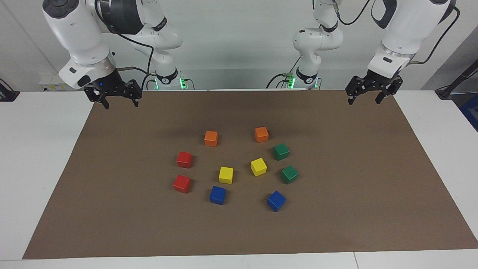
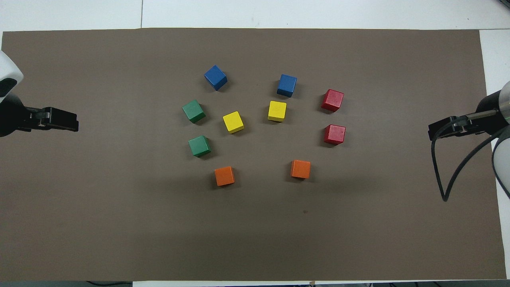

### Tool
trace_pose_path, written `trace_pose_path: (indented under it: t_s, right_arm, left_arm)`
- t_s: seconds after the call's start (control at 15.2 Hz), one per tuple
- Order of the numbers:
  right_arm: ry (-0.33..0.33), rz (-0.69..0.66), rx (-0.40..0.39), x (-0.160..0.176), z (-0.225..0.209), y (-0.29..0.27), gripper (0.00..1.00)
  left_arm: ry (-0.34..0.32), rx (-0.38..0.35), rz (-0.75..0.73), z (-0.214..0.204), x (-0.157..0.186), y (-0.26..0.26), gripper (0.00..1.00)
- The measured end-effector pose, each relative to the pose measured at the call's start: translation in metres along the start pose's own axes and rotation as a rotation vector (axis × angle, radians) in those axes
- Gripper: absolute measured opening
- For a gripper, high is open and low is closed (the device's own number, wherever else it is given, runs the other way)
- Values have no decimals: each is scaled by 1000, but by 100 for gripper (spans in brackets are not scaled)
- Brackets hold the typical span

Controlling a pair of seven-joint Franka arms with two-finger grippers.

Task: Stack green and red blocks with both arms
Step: 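Move the left gripper to a green cube while the right gripper reaches red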

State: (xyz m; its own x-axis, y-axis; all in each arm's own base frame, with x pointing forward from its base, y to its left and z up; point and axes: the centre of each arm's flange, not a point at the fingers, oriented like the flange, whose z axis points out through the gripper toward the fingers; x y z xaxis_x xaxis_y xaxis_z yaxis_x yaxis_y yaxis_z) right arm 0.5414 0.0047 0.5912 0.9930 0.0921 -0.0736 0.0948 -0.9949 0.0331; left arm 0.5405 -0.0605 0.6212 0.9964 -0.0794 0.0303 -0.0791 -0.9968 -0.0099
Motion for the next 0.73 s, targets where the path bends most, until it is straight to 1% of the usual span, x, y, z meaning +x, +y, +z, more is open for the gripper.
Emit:
trace_pose_path:
  t_s: [0.4,0.59,0.66,0.73]
  right_arm:
    - [0,0,0,0,0,0,100]
    - [3,-6,0,1,0,-3,100]
    - [16,-5,-1,2,-1,-7,100]
    - [31,25,-1,5,1,-14,100]
  left_arm:
    - [-11,-13,-16,7,0,0,100]
    - [29,-25,-93,15,7,11,100]
    - [45,-32,-117,24,11,25,100]
    - [59,-38,-133,37,15,43,100]
